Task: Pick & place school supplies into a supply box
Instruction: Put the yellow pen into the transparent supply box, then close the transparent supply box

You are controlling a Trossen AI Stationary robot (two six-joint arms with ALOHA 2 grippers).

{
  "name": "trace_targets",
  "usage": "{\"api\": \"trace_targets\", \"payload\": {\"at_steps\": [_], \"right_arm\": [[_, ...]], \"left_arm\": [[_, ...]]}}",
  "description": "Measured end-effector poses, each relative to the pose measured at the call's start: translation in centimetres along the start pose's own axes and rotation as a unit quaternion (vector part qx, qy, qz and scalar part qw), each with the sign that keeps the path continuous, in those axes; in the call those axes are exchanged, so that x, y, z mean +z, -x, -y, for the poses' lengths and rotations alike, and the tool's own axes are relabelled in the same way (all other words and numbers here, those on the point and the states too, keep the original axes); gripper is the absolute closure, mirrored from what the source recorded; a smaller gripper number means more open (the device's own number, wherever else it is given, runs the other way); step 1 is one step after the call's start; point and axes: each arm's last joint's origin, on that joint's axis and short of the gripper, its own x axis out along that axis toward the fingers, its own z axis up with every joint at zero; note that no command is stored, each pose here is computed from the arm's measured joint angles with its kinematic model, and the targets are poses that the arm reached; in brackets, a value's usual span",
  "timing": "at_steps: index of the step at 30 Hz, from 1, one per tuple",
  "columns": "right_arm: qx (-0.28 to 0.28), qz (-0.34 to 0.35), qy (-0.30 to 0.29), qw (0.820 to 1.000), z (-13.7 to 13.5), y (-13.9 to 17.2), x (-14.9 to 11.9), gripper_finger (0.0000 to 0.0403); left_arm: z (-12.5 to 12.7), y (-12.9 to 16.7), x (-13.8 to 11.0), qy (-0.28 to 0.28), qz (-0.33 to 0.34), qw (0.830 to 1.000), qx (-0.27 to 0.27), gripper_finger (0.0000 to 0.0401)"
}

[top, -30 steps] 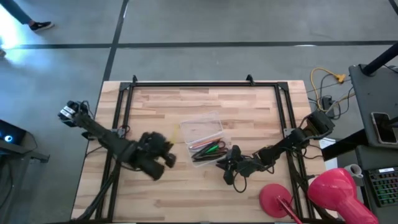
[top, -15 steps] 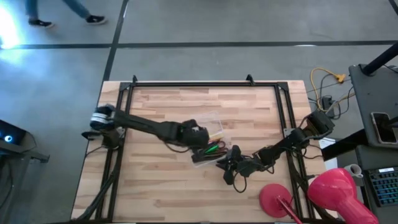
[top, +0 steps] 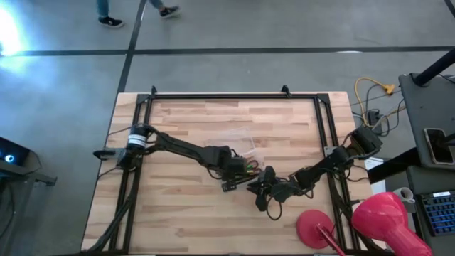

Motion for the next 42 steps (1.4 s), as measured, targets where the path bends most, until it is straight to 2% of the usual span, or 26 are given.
{"api": "trace_targets", "payload": {"at_steps": [6,11,13,15,18,21,24,26,28,33,38,42], "right_arm": [[-0.001,0.0,0.0,1.0,0.0,0.0,0.0,0.0335],[0.0,0.0,0.0,1.0,0.0,0.0,0.0,0.0335],[0.0,0.0,0.0,1.0,0.0,0.0,0.0,0.0335],[0.0,0.0,0.0,1.0,0.0,0.0,0.0,0.0335],[0.0,0.0,0.0,1.0,0.0,0.0,0.0,0.0335],[0.0,0.0,0.0,1.0,0.0,0.0,0.0,0.0335],[0.0,0.0,0.0,1.0,0.0,0.0,0.0,0.0335],[0.0,0.0,0.0,1.0,0.0,0.0,0.0,0.0335],[0.0,0.0,0.0,1.0,0.0,0.0,0.0,0.0335],[0.0,0.0,0.0,1.0,0.0,0.0,0.0,0.0335],[0.0,0.0,0.0,1.0,0.0,0.0,0.0,0.0335],[0.0,0.0,0.0,1.0,0.0,0.0,0.0,0.0335]], "left_arm": [[-0.5,3.8,0.0,0.023,0.021,0.999,0.007,0.0319],[-1.6,8.8,-0.9,0.052,0.062,0.997,0.003,0.0318],[-2.7,10.3,-1.7,0.075,0.093,0.992,0.051,0.0317],[-4.6,10.7,-2.8,0.123,0.106,0.982,0.101,0.0317],[-9.0,10.9,-4.7,0.249,0.114,0.955,0.118,0.032],[-12.5,12.2,-6.9,0.358,0.165,0.913,0.108,0.0329],[-15.1,13.7,-8.8,0.42,0.253,0.868,0.078,0.0343],[-16.9,14.3,-9.9,0.444,0.295,0.845,0.052,0.0352],[-18.6,13.8,-11.0,0.461,0.296,0.837,0.016,0.0359],[-21.6,9.0,-12.8,0.523,0.208,0.823,-0.074,0.0363],[-23.1,5.5,-12.6,0.548,0.151,0.82,-0.066,0.0363],[-24.1,3.2,-11.9,0.526,0.116,0.841,-0.057,0.0363]]}}
